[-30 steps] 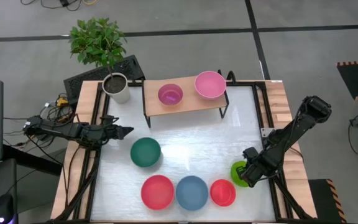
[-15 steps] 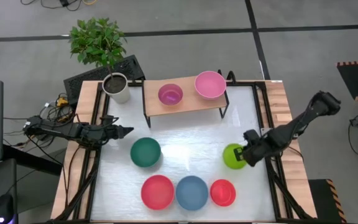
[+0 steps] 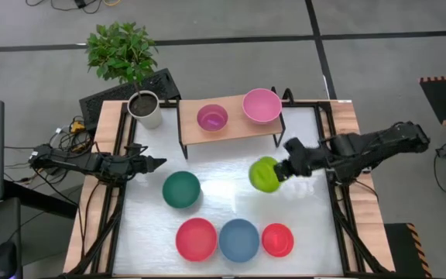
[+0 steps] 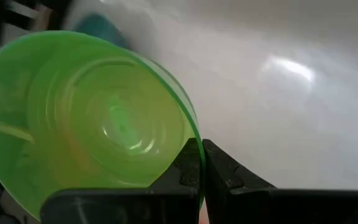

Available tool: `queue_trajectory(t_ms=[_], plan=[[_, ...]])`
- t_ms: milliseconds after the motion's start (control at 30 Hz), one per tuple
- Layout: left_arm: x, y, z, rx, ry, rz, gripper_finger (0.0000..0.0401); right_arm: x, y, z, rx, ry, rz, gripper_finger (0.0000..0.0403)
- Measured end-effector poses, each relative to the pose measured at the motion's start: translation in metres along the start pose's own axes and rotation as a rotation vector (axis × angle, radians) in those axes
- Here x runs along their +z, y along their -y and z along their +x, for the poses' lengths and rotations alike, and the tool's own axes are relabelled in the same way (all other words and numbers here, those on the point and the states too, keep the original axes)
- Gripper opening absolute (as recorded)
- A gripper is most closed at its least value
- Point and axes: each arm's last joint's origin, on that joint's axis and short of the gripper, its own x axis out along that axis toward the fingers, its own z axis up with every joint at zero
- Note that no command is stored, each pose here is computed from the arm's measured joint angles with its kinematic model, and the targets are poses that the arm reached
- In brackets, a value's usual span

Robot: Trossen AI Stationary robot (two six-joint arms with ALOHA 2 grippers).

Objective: Place and stack bowls onto a shelf
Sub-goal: Stack the green bowl on top of the violet bowl on the shelf

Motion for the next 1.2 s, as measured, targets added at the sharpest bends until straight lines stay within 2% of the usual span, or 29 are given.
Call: queue_trajectory(t_ms=[200,500,700,900,1100,1200], plan=[[0.0,0.0,0.0,-0.001,0.0,-0.001,0.014,0.049,-0.036,-0.012,0.063,0.133,-0.15,0.0022],[0.0,0.0,0.0,-0.001,0.001,-0.028,0.014,0.125,-0.065,-0.001,0.0,0.283,-0.274,0.0022],[0.0,0.0,0.0,-0.003,-0.008,-0.036,0.014,0.174,-0.072,0.025,0.012,0.281,-0.316,0.0022],[0.0,0.0,0.0,-0.003,-0.008,-0.039,0.014,0.211,-0.072,0.047,0.013,0.272,-0.331,0.0022],[0.0,0.0,0.0,-0.003,-0.011,-0.02,0.014,0.237,-0.064,0.071,-0.007,0.258,-0.31,0.0022],[0.0,0.0,0.0,-0.003,-0.013,0.006,0.014,0.241,-0.058,0.088,-0.029,0.215,-0.301,0.0022]])
